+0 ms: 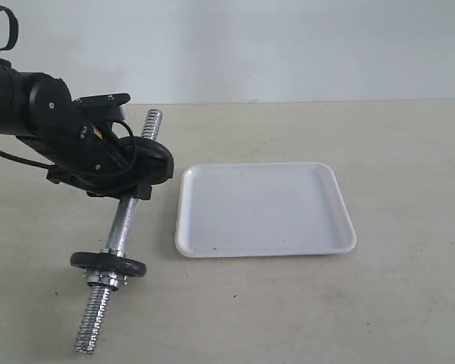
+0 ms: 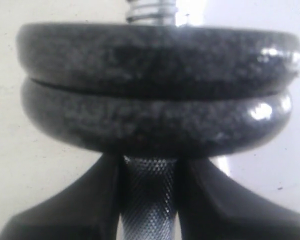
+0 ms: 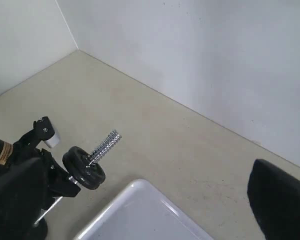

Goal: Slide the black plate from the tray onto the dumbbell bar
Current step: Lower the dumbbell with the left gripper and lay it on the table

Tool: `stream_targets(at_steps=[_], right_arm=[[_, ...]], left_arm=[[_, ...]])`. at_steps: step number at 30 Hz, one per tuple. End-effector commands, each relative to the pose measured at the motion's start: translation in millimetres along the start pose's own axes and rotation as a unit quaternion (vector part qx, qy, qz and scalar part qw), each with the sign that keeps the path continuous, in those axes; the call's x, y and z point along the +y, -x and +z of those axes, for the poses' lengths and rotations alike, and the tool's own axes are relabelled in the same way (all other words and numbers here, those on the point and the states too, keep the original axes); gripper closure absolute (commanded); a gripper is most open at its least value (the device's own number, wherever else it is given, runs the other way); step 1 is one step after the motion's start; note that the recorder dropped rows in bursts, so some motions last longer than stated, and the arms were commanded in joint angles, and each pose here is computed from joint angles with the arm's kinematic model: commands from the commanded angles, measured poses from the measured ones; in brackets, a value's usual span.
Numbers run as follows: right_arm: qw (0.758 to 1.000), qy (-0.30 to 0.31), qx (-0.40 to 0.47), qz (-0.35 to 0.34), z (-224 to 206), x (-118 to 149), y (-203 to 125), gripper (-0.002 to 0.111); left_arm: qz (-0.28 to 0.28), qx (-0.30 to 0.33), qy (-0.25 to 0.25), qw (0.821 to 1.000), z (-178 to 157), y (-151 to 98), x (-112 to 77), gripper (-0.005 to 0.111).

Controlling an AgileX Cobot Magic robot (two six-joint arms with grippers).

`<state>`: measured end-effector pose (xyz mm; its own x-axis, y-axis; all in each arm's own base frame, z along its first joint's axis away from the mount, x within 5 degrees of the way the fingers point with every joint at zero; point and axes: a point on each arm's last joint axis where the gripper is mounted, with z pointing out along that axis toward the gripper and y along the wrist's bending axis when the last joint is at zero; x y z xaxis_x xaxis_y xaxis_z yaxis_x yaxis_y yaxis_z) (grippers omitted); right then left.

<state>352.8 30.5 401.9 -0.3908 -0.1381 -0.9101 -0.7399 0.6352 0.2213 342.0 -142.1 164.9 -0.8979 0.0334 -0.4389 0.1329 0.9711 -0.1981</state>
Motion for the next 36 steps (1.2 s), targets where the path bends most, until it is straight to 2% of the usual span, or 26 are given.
stream_targets(at_steps=[1,6,17,33,36], right_arm=[[1.0,-0.002,-0.003,-0.005,-4,3,3,0.003],[1.0,-0.002,-0.003,-0.005,-4,3,3,0.003],[1.0,-0.004,-0.001,-0.004,-2,1,2,0.003],[1.0,-0.014,-0.005,-0.007,-3,-1,3,0.003],[1.0,-0.014,-0.005,-0.007,-3,-1,3,0.003]], left_arm=[[-0.076,-0.465,-0.087,0.878,-56,86,-9.0,0.102],[-0.09,-0.438,-0.085,0.891,-36,81,-6.6,0.102],[-0.096,-0.41,-0.074,0.904,-5,74,-1.9,0.102],[-0.073,-0.415,-0.075,0.904,-2,73,-3.2,0.102],[-0.074,-0.415,-0.075,0.904,-2,73,-3.1,0.096]])
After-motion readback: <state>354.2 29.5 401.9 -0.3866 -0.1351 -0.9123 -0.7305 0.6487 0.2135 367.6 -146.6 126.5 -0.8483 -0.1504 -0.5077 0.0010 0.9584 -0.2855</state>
